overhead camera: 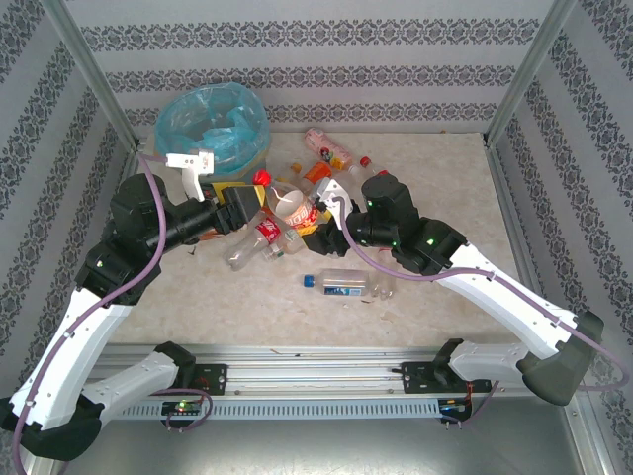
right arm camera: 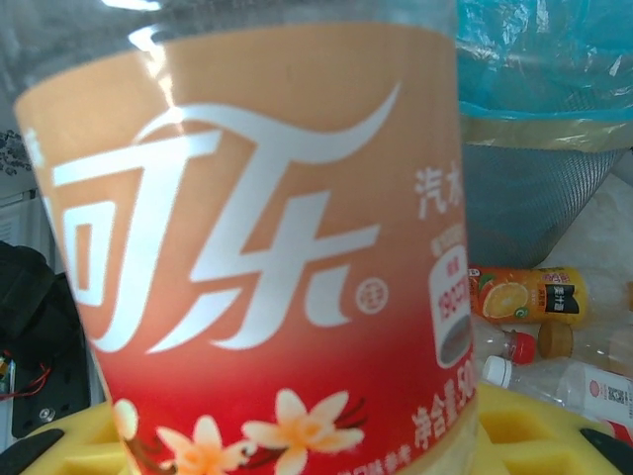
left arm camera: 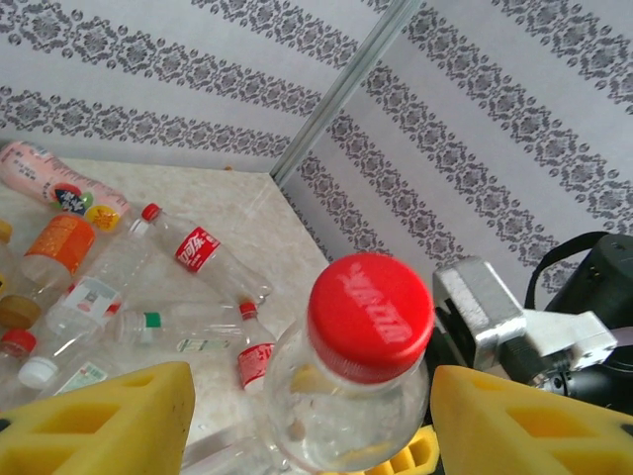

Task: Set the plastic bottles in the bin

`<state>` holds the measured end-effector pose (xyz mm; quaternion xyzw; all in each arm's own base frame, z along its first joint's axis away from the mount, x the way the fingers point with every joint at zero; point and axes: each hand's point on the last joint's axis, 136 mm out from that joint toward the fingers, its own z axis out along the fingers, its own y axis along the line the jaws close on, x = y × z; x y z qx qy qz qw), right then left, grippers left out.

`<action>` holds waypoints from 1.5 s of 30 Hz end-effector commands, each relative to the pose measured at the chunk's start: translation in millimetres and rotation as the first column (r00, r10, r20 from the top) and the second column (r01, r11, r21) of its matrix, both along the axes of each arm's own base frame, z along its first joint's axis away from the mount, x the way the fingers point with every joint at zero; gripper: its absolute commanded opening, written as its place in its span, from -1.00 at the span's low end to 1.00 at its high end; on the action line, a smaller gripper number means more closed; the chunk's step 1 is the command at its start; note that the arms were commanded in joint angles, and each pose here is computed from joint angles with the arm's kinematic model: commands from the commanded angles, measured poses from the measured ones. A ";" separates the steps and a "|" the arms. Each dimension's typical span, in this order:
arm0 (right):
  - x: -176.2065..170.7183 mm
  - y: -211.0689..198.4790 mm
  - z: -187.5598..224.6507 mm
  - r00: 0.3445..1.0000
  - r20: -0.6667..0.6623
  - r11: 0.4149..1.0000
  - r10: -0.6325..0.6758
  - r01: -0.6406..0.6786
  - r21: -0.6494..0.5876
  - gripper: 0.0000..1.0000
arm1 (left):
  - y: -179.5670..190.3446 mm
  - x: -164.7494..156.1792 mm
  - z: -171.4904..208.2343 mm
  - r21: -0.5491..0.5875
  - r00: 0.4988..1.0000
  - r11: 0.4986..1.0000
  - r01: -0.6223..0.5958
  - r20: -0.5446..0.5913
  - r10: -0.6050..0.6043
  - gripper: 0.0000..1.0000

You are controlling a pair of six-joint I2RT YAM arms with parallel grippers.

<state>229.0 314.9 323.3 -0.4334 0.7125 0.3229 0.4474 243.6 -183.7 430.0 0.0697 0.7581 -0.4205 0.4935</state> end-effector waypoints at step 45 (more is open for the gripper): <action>-4.3 -29.3 45.5 0.984 0.117 0.990 -0.133 0.126 0.065 0.90 | 37.5 23.0 63.6 -0.014 0.944 0.971 -0.240 0.228 0.237 -1.00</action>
